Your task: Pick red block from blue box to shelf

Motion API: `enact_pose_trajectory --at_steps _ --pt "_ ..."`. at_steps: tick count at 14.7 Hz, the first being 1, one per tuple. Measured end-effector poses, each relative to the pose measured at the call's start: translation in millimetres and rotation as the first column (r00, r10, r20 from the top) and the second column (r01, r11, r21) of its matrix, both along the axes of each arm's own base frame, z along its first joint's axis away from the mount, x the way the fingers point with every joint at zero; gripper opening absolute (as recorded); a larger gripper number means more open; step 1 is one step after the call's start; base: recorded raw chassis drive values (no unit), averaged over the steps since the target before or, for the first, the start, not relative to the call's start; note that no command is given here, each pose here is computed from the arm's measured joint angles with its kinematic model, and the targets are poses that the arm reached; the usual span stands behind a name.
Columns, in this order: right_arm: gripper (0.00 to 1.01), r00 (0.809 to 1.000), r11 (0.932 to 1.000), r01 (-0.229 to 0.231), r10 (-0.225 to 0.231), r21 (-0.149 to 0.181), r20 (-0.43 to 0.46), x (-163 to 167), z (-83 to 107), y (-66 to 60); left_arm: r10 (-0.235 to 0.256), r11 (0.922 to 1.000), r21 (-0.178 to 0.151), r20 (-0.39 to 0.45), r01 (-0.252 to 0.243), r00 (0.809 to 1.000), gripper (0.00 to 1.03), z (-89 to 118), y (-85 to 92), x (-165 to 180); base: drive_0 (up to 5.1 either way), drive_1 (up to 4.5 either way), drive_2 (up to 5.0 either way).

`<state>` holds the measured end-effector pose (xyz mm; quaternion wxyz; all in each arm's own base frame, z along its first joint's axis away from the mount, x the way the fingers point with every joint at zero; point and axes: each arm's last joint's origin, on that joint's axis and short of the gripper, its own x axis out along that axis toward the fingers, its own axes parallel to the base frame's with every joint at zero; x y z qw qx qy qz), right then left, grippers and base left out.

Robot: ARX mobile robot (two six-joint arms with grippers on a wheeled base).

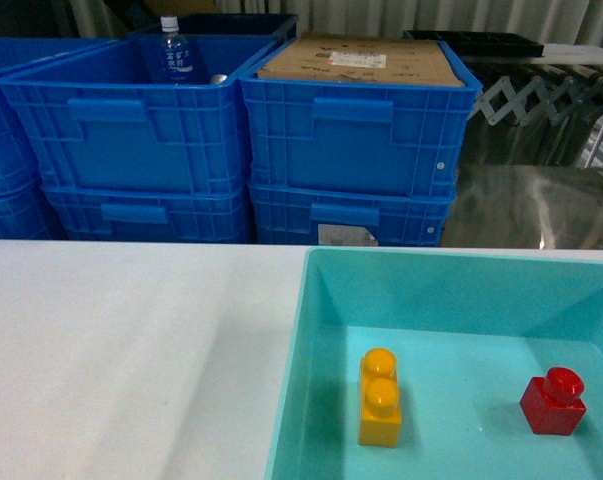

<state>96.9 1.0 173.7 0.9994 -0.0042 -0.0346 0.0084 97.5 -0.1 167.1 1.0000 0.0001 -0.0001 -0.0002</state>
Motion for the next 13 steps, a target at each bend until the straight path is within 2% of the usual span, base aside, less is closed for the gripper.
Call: enact_pose_trajectory --at_steps 8,9,10,11,12,13 --pt "0.98 1.000 1.0000 0.000 0.000 0.000 0.000 0.0 0.1 0.0 0.000 1.0000 0.000 0.000 0.000 1.000 0.98 0.1 0.0 0.0 0.0 0.00 0.0" --pt "0.98 0.996 0.9998 0.007 -0.005 0.020 -0.091 0.3 -8.9 -3.0 0.000 1.0000 0.000 0.000 0.000 1.000 0.98 0.0 0.0 0.0 0.0 0.00 0.0" --pt "0.98 0.998 0.9993 0.014 -0.011 0.035 -0.070 5.5 -4.8 -2.7 0.000 1.0000 0.000 0.000 0.000 1.000 0.98 0.1 0.0 0.0 0.0 0.00 0.0" --pt "0.98 0.991 0.9974 -0.041 0.048 0.060 -0.125 19.7 -2.0 4.4 0.000 1.0000 0.000 0.001 0.000 1.000 0.98 0.2 0.0 0.0 0.0 0.00 0.0" --pt "0.98 0.983 0.9922 -0.087 0.100 0.089 -0.155 40.1 13.3 11.5 0.000 1.0000 0.000 0.000 0.000 1.000 0.98 0.1 0.0 0.0 0.0 0.00 0.0" --pt "0.98 0.971 0.9882 -0.104 0.125 0.113 -0.205 61.1 29.4 18.7 0.000 1.0000 0.000 0.000 0.000 1.000 0.98 0.1 0.0 0.0 0.0 0.00 0.0"
